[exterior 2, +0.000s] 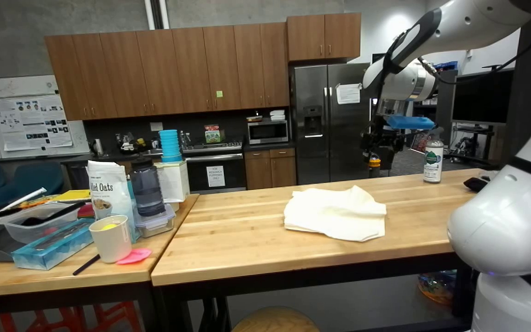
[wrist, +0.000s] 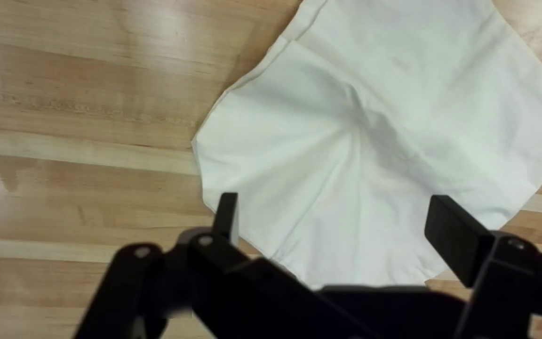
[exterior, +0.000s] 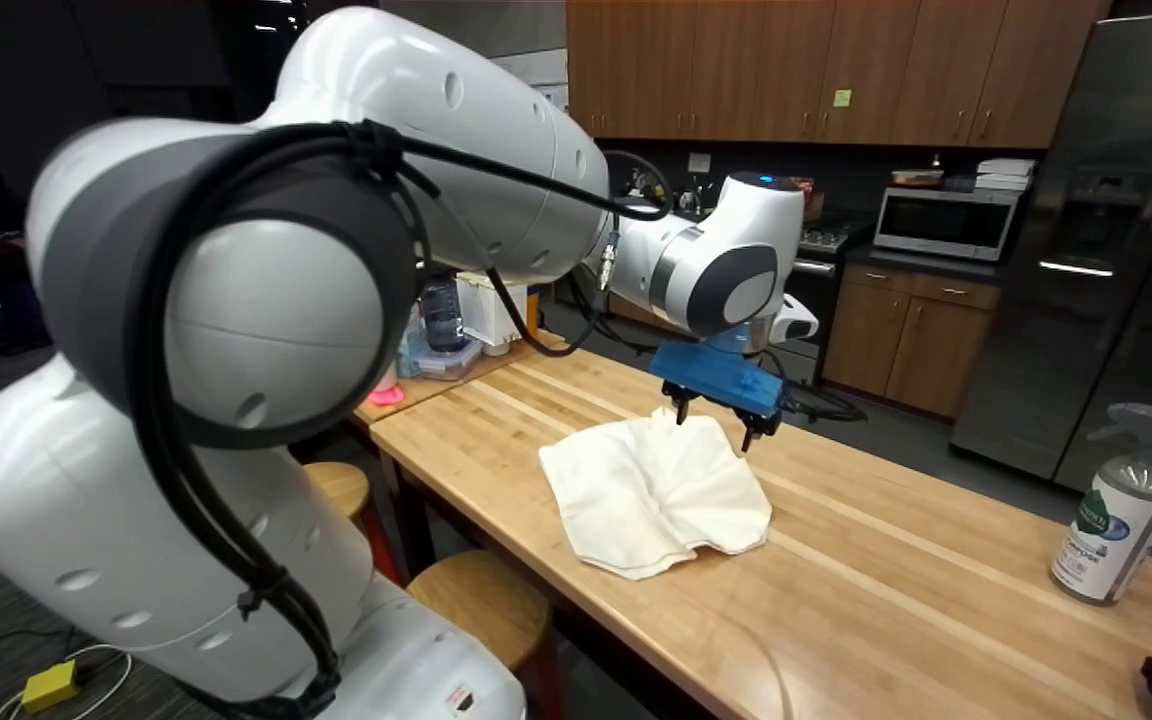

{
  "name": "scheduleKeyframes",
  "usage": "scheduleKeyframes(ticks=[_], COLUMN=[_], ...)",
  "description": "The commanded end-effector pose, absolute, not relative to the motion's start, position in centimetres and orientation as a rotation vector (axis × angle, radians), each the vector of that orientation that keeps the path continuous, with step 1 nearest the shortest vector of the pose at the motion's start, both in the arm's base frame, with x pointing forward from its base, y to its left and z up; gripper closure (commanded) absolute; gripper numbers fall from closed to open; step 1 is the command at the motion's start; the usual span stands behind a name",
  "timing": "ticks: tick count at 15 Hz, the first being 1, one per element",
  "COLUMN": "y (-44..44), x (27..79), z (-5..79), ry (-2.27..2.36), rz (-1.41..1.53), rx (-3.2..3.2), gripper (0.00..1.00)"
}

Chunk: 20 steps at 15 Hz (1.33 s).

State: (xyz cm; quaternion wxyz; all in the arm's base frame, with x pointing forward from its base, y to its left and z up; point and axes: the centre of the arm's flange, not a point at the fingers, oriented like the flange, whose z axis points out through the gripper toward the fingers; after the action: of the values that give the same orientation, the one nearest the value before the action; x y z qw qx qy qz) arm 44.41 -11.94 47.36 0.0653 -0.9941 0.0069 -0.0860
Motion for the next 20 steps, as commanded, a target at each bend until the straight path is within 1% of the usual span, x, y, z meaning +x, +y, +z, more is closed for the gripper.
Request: scheduleKeyframes(ticks=[1, 15, 16, 20], y=[-11.9, -11.9, -13.7, -15.0], x=[44.4, 44.4, 43.0, 43.8], z=[47.4, 47.4, 47.7, 49.8], ry=[0.021, 0.021, -0.006, -0.019], rz=[-0.260, -0.260, -0.455, -0.743], rx=[-3.000, -3.000, -3.062, -3.147], gripper=[0.00, 0.00, 0.00, 0.00])
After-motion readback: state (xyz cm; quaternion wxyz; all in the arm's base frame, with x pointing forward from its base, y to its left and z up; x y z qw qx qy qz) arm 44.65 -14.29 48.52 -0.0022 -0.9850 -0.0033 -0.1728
